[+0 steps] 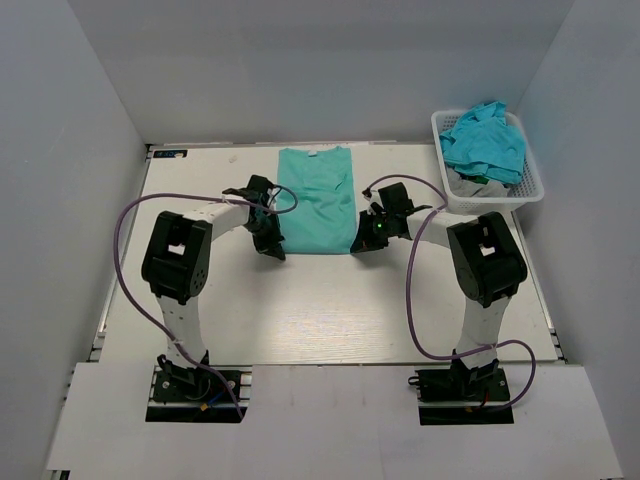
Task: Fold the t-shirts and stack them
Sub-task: Grab one side of the 2/3 rectangular tshirt with both arms, then fold the long partially folded tshirt into a neat square
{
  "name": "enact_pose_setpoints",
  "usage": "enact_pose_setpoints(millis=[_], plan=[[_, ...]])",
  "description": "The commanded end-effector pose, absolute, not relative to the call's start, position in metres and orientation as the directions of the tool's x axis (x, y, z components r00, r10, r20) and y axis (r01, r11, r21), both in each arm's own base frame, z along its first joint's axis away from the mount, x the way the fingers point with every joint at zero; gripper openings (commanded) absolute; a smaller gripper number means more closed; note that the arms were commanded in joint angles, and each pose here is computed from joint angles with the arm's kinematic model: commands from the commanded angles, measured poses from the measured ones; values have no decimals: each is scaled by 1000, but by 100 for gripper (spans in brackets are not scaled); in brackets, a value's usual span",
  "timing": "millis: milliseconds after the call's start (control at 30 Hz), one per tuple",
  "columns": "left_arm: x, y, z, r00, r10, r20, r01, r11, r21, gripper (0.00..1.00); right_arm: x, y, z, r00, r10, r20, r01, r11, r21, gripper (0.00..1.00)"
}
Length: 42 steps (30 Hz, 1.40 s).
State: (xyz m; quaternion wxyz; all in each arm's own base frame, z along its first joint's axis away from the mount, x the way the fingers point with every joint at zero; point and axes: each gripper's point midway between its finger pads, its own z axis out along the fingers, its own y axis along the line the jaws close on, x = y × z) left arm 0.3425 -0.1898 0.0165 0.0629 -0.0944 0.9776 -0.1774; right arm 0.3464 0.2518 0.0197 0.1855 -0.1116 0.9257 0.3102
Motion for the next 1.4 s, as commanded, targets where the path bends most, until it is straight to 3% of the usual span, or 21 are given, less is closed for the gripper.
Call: enact_pose_setpoints(millis=[0, 67, 133, 167, 200, 367, 600, 833, 1000, 1067, 1133, 1167, 1267, 1367], plan=[[347, -174, 42, -957, -206, -204, -136, 940, -312, 0, 346, 255, 33, -882, -124, -455, -379, 759, 529, 0], [345, -170, 50, -954, -209, -214, -142, 945, -293, 0, 342, 255, 40, -878, -131, -461, -391, 752, 530, 0], [347, -165, 51, -956, -187, -228, -123, 956, -267, 34, 339, 255, 43, -871, -151, -468, -413, 741, 529, 0], [350, -164, 52, -955, -188, -231, -126, 958, -259, 59, 338, 255, 44, -872, -153, -465, -414, 738, 534, 0], [350, -162, 50, -956, -188, -227, -133, 962, -240, 66, 335, 255, 43, -876, -163, -454, -414, 735, 536, 0], [366, -166, 42, -952, -178, -248, -116, 962, -245, 67, 332, 260, 42, -882, -171, -440, -420, 709, 566, 0], [379, -173, 25, -956, -167, -243, -105, 963, -250, 55, 333, 261, 37, -890, -170, -423, -407, 714, 569, 0], [343, -174, 16, -979, -163, -123, -124, 953, -276, 2, 331, 256, 42, -892, -185, -412, -405, 731, 549, 0], [313, -171, 59, -982, -166, -93, -131, 944, -302, 1, 289, 243, 65, -905, -234, -354, -403, 738, 541, 0], [290, -172, 74, -991, -133, -30, -117, 944, -309, 1, 258, 231, 62, -928, -263, -263, -368, 756, 542, 0], [276, -176, 92, -994, -104, -13, -94, 937, -337, 1, 242, 232, 84, -916, -284, -283, -398, 720, 568, 0], [263, -178, 98, -995, -98, 35, -104, 930, -351, 1, 225, 227, 87, -925, -303, -230, -380, 723, 577, 0], [244, -186, 126, -993, -71, 96, -105, 903, -417, 0, 207, 231, 125, -909, -331, -254, -416, 671, 614, 0], [238, -185, 148, -993, -69, 92, -102, 897, -429, 0, 194, 233, 149, -906, -334, -259, -420, 634, 650, 0]])
